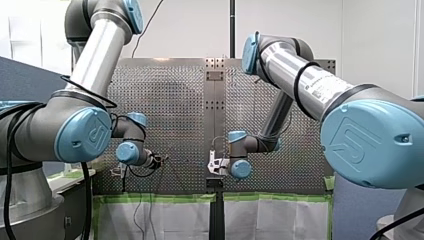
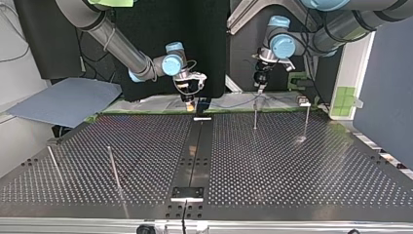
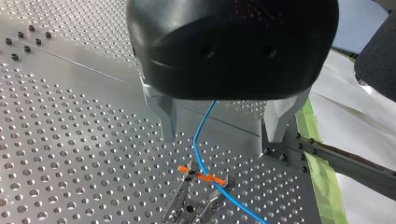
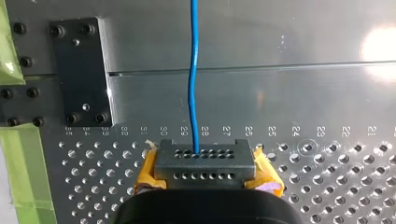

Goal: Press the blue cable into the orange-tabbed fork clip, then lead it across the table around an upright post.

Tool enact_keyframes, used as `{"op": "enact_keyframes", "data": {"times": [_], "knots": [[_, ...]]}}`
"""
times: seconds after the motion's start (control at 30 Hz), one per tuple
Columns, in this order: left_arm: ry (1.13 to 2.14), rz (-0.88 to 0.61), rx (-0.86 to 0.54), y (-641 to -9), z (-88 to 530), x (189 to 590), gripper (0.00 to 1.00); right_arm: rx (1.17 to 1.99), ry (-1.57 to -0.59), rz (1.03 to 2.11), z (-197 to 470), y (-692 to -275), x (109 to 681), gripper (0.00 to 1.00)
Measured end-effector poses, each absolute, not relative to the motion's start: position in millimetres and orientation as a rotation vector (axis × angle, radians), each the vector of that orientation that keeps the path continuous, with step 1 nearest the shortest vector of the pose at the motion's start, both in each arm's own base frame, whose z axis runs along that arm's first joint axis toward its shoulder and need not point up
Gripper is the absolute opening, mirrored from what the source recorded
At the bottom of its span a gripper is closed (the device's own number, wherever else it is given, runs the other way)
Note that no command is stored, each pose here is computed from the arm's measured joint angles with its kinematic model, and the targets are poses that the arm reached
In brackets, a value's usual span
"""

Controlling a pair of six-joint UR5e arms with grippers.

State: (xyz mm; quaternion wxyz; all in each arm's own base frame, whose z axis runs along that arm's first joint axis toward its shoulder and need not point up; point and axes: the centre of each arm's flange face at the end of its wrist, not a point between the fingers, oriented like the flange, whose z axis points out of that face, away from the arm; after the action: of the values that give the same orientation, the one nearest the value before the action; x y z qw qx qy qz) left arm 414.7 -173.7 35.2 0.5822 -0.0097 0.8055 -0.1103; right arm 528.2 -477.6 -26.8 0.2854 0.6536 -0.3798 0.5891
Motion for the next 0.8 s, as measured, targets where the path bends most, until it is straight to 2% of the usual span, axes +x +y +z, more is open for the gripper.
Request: {"op": "enact_keyframes", "data": {"times": [0.6, 0.77, 0.8], "knots": [[1.883, -0.262, -0.014, -176, 35, 413, 0.93, 1.747, -1.013, 1.58, -26, -479, 529, 0.0], [1.869, -0.303, 0.023, -189, 37, 413, 0.93, 1.748, -1.012, 1.582, -26, -479, 529, 0.0], [1.862, -0.311, 0.026, -192, 38, 414, 0.96, 1.748, -1.012, 1.582, -26, -479, 529, 0.0]]}}
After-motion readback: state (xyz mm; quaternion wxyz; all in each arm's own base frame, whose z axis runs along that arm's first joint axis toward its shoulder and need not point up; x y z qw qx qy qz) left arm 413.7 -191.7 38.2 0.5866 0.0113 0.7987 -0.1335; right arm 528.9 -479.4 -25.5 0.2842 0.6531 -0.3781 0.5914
